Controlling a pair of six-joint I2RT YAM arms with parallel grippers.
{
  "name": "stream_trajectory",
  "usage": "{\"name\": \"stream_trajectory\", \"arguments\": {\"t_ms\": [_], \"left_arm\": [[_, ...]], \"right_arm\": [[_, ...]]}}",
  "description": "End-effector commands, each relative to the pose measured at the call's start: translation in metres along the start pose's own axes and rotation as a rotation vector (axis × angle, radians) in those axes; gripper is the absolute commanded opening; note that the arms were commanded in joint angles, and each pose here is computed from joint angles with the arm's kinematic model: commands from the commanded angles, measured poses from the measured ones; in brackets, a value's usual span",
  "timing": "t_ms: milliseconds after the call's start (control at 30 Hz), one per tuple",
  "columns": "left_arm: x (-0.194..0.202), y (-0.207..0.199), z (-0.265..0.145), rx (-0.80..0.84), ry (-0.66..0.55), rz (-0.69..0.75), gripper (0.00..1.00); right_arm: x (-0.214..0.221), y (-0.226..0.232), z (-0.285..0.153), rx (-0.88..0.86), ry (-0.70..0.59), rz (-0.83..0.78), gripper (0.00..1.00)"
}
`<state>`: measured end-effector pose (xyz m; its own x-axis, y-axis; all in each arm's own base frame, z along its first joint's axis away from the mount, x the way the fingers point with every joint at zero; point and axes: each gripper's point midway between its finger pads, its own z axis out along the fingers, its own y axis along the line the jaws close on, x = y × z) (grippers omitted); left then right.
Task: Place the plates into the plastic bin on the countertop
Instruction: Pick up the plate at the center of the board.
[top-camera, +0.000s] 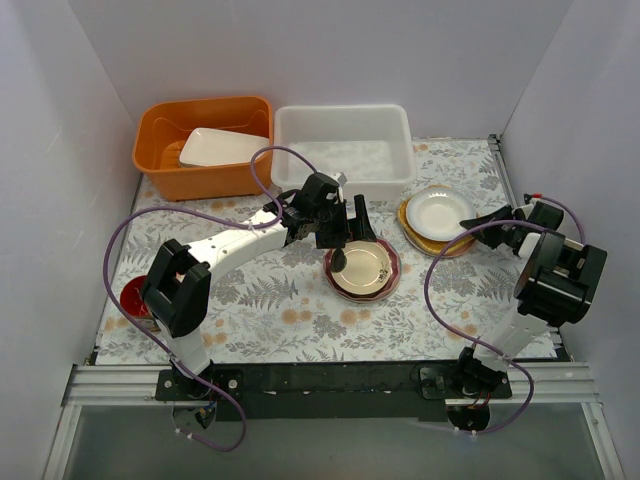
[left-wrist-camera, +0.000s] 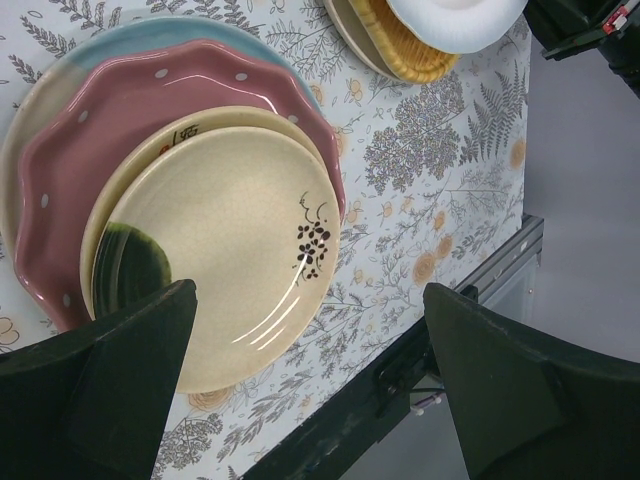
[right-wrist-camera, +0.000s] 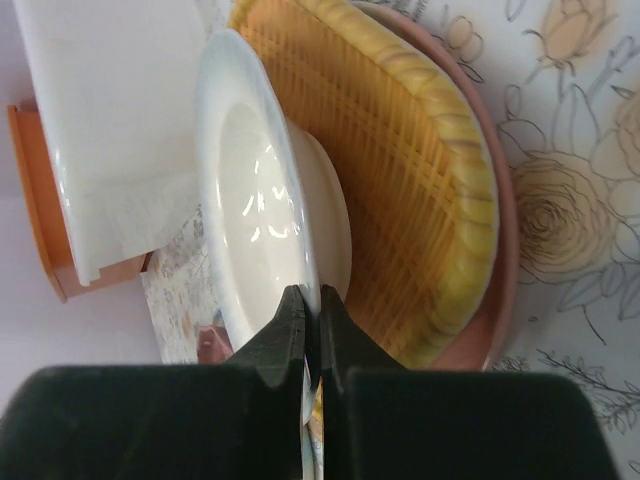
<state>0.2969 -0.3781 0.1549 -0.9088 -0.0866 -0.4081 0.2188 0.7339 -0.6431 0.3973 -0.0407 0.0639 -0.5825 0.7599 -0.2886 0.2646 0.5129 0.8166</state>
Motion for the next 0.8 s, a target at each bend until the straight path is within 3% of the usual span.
{"name": "stream_trajectory", "arguments": {"t_ms": [0, 767], "left_arm": [[-0.003, -0.005, -0.007, 0.008, -0.025, 0.007, 0.98], [-0.021, -0.03, -0.034, 0.083, -0.118, -0.014, 0.98]], "right_arm": [[0.007, -0.015, 0.002, 0.047, -0.003, -0.036, 0.01], [-0.012, 0.099, -0.076, -0.098, -0.161, -0.197, 0.01]]}}
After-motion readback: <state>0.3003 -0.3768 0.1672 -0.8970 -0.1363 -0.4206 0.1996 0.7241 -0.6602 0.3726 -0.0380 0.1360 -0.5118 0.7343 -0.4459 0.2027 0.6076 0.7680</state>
